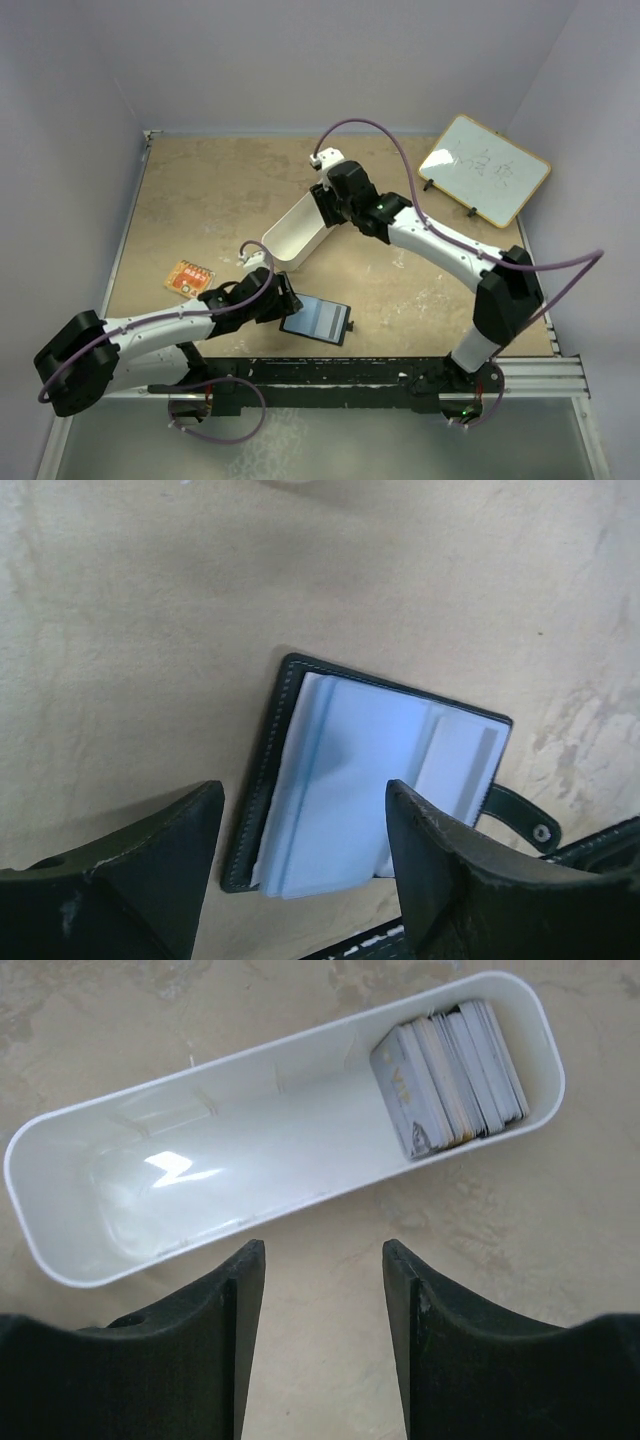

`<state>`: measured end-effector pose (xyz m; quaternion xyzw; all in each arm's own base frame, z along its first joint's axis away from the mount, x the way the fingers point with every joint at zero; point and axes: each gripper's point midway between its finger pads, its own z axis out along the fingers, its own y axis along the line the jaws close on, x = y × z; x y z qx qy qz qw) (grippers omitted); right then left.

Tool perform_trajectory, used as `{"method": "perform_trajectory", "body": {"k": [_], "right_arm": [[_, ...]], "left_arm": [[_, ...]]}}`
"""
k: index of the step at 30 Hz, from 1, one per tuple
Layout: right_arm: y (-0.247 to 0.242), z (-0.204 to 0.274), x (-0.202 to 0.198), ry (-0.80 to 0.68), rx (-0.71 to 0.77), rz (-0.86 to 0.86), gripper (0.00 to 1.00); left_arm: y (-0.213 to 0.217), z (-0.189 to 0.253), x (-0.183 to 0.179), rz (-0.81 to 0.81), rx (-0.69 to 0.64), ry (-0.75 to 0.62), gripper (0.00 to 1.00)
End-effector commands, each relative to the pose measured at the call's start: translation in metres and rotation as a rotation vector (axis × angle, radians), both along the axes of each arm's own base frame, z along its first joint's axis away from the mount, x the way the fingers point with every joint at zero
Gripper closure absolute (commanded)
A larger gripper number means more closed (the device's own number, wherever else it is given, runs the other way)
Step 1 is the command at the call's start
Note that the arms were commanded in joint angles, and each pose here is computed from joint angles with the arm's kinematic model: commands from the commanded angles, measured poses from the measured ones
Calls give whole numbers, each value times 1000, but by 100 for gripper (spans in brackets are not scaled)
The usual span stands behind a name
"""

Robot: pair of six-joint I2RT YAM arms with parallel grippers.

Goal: Put the credit cards into the card holder
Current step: Turn over the card slot in the card holder.

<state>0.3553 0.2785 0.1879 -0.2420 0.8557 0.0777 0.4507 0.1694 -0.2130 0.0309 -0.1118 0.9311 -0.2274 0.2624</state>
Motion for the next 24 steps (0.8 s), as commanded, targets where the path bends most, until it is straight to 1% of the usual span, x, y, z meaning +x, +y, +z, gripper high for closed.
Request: {"method": "perform_trajectory", "body": {"k": [1,4,9,18,24], "right_arm": [[8,9,30,-26,-76,70,45],[14,-4,49,-3,-126,70,41],[15,-22,79,18,-204,49,41],[11,-50,115,8,-350,40,39],[4,-59,133,-16,-449,30,39]], "left_arm": [[-23,5,2,-65,-112,-30,37],[-29,2,0,-79,-137,-17,37],[-41,5,-6,-109,-201,-3,37],[-47,34,-6,-93,-294,-41,38],[-46,41,-7,-90,-312,-47,38]]}}
